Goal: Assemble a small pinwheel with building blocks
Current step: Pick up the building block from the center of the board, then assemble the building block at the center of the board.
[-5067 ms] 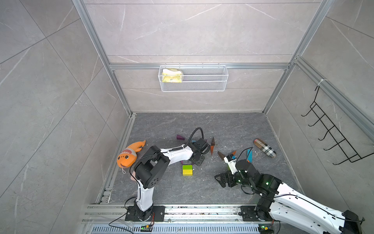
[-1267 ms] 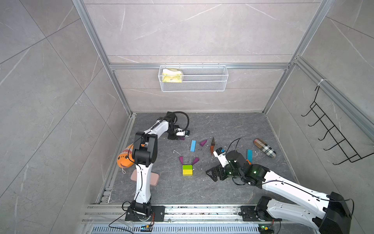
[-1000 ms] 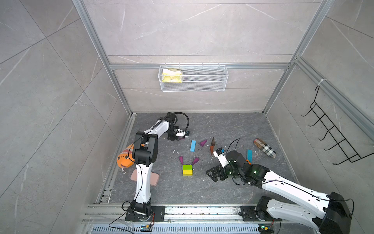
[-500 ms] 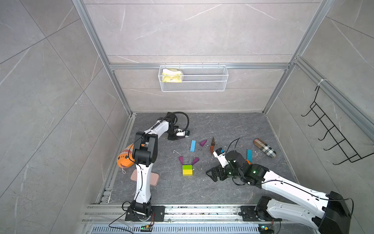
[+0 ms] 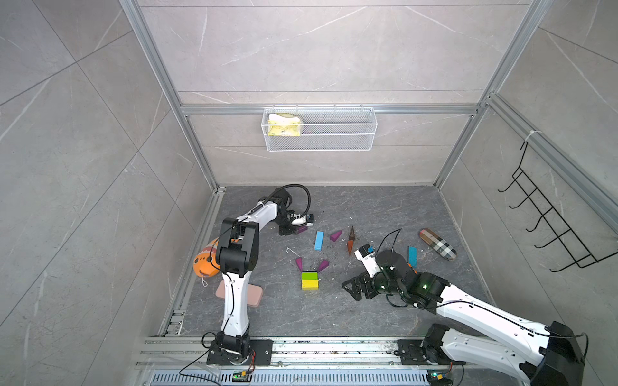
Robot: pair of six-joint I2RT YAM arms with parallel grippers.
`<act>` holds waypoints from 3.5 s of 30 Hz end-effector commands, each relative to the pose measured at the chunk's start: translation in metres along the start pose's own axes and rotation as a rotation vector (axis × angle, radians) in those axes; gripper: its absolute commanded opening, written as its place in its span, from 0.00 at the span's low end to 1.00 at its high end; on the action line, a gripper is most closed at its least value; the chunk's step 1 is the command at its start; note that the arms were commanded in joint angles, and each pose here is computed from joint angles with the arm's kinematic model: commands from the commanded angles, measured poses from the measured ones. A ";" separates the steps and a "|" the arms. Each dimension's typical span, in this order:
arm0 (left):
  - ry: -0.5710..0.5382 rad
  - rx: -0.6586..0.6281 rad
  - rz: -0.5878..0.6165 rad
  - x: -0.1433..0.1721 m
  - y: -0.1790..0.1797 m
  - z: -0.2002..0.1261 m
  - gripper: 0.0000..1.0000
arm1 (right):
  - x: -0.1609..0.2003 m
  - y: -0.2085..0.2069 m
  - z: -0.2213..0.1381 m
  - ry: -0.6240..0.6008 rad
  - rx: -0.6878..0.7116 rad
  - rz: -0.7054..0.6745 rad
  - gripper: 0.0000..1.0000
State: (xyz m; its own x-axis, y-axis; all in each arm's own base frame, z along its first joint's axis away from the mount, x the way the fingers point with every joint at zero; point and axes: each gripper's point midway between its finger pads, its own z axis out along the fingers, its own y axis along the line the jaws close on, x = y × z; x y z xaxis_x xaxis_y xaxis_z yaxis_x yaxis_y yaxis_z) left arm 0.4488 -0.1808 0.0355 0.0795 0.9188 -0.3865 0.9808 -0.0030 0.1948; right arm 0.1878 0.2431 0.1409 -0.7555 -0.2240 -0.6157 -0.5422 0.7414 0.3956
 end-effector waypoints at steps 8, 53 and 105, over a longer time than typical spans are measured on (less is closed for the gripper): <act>-0.048 -0.104 -0.101 -0.017 -0.013 -0.060 0.16 | 0.008 -0.009 -0.007 -0.030 0.020 0.015 1.00; 0.194 0.053 -0.237 0.015 -0.255 -0.071 0.20 | 0.052 -0.011 -0.004 0.016 -0.063 -0.057 1.00; 0.145 0.136 -0.220 0.005 -0.268 -0.054 0.26 | 0.053 -0.015 -0.005 0.020 -0.041 -0.044 1.00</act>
State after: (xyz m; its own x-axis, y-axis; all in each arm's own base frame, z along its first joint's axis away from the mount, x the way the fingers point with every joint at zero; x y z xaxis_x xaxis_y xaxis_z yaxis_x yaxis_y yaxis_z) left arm 0.1783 -0.1511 0.0307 -0.1541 0.9529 -0.2613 0.9868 0.1618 0.0080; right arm 0.1533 0.2197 0.1080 -0.7385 -0.2635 -0.6206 -0.5906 0.6968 0.4070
